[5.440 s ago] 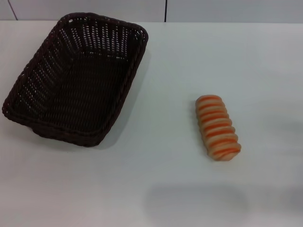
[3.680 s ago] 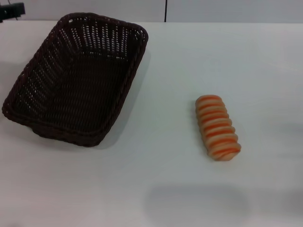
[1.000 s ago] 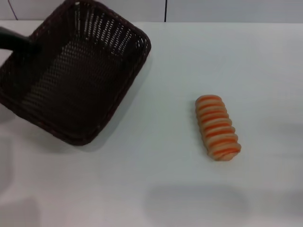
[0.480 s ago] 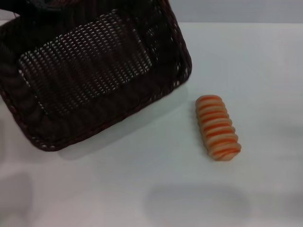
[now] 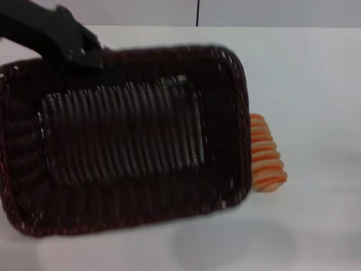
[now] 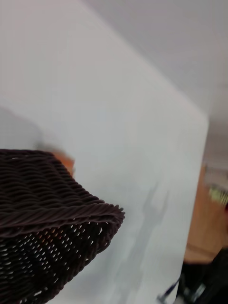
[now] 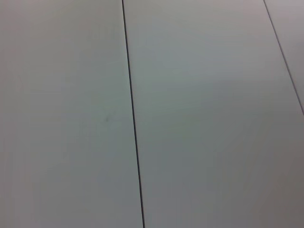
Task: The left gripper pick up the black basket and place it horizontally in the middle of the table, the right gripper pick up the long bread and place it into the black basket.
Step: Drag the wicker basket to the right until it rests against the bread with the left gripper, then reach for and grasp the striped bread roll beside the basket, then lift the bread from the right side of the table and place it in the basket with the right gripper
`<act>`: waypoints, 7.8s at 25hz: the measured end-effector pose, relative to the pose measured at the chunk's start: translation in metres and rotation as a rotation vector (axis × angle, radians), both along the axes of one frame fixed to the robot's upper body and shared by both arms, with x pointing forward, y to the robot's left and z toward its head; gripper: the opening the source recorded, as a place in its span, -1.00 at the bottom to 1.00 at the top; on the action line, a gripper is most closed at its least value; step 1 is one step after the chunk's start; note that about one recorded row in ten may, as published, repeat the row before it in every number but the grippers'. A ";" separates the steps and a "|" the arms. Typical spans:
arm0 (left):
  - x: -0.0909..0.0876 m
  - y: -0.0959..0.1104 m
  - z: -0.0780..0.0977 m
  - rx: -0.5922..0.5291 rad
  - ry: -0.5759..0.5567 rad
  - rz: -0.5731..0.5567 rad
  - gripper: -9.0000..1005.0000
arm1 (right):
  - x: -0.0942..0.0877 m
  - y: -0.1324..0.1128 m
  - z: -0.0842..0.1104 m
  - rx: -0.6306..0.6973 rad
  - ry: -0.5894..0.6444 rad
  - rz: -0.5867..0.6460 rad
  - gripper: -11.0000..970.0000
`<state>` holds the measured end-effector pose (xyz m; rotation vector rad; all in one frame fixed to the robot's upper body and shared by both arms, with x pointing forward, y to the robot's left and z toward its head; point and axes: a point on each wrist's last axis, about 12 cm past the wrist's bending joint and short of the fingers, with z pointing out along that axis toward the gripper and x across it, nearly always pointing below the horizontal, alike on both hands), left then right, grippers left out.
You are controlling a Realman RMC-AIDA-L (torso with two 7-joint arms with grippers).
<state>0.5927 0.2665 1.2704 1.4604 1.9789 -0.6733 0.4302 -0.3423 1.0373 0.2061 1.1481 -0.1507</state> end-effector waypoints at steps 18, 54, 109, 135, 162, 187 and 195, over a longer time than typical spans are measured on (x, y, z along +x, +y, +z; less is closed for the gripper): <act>-0.010 -0.062 -0.062 -0.044 0.188 -0.181 -0.54 | 0.000 0.000 0.000 -0.002 -0.001 0.005 0.40; 0.012 -0.063 -0.056 0.018 0.030 -0.167 0.08 | -0.015 0.001 0.000 -0.018 -0.018 0.015 0.41; -0.062 0.099 -0.032 -0.722 -0.430 0.441 0.36 | -0.026 0.117 -0.051 0.203 0.425 0.671 0.41; -0.078 0.100 -0.022 -0.739 -0.485 0.420 0.36 | -0.016 0.126 -0.064 0.199 0.563 0.736 0.40; -0.086 0.102 -0.018 -0.778 -0.505 0.397 0.35 | -0.023 0.094 -0.057 0.250 0.454 0.654 -0.07; -0.084 0.099 -0.009 -0.771 -0.526 0.383 0.35 | -0.018 0.145 -0.005 0.095 0.107 1.234 -0.18; -0.084 0.100 -0.008 -0.771 -0.530 0.387 0.35 | -0.011 0.141 -0.008 0.103 0.142 1.193 0.12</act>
